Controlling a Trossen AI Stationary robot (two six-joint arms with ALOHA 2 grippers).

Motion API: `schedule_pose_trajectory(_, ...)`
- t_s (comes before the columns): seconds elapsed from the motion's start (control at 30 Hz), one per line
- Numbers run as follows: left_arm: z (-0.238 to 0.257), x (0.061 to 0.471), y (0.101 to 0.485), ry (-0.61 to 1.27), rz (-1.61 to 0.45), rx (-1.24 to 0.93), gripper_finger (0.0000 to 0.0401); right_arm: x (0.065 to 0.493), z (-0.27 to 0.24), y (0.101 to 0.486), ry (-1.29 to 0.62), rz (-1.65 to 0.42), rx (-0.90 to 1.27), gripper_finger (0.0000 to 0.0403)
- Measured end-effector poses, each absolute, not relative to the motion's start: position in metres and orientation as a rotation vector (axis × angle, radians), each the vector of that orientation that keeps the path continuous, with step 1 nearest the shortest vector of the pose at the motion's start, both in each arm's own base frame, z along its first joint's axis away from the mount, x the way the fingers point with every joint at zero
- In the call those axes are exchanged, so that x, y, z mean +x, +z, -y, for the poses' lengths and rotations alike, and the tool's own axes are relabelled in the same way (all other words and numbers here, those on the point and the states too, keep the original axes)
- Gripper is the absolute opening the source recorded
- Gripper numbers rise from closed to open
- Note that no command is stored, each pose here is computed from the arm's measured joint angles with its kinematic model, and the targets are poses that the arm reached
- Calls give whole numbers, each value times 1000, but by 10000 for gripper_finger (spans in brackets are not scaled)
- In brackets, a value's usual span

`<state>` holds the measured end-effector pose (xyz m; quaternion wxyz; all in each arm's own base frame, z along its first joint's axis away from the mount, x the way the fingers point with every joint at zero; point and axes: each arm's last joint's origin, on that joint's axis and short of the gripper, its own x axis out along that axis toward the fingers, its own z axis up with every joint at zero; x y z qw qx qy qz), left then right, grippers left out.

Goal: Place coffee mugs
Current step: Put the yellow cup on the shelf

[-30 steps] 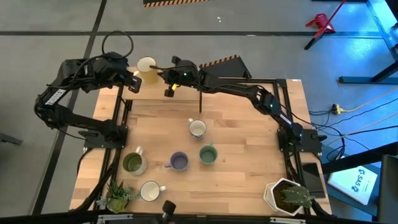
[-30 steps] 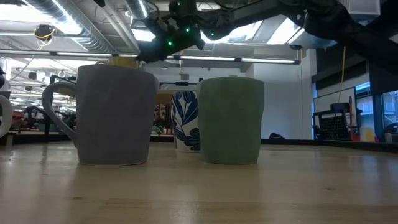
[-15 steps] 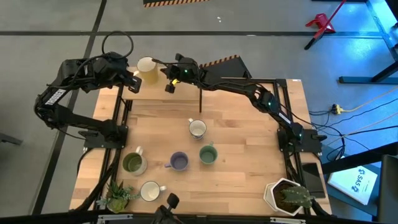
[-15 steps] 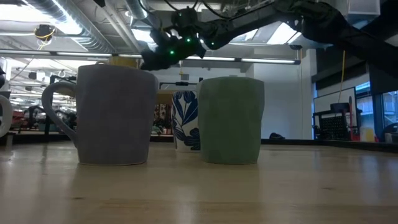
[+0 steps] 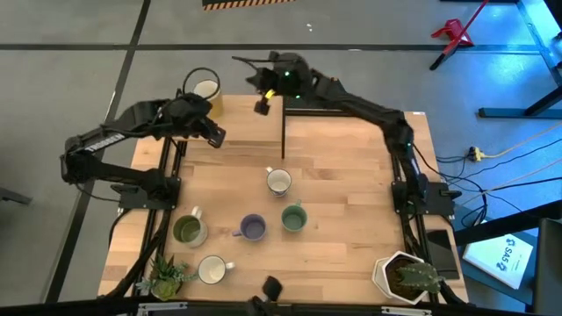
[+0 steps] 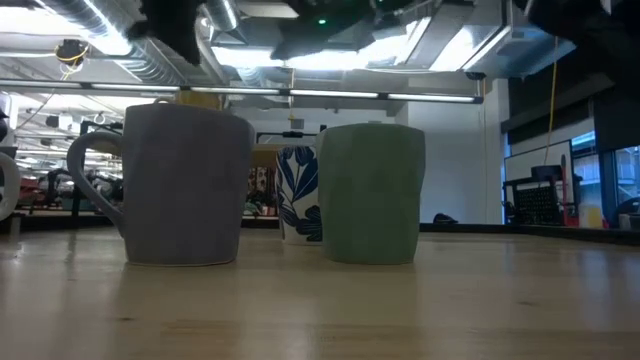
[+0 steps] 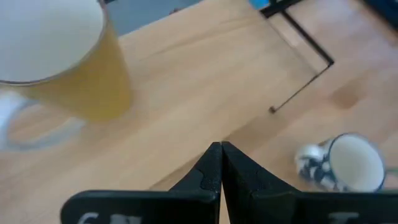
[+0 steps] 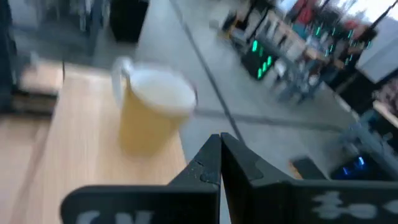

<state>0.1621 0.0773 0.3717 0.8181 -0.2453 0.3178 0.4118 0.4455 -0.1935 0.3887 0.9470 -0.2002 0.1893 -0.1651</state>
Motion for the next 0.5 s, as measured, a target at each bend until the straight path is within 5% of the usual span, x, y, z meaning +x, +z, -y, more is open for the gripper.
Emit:
schedule_pose_trajectory(0.23,-84,145,330,1062,-704,-551,0,379,168,459,-379,-423,-522,0)
schedule_pose_trajectory(0.5,-88,127,311,1143,-679,-559,0,333,146,497,-477,-448,-607,0)
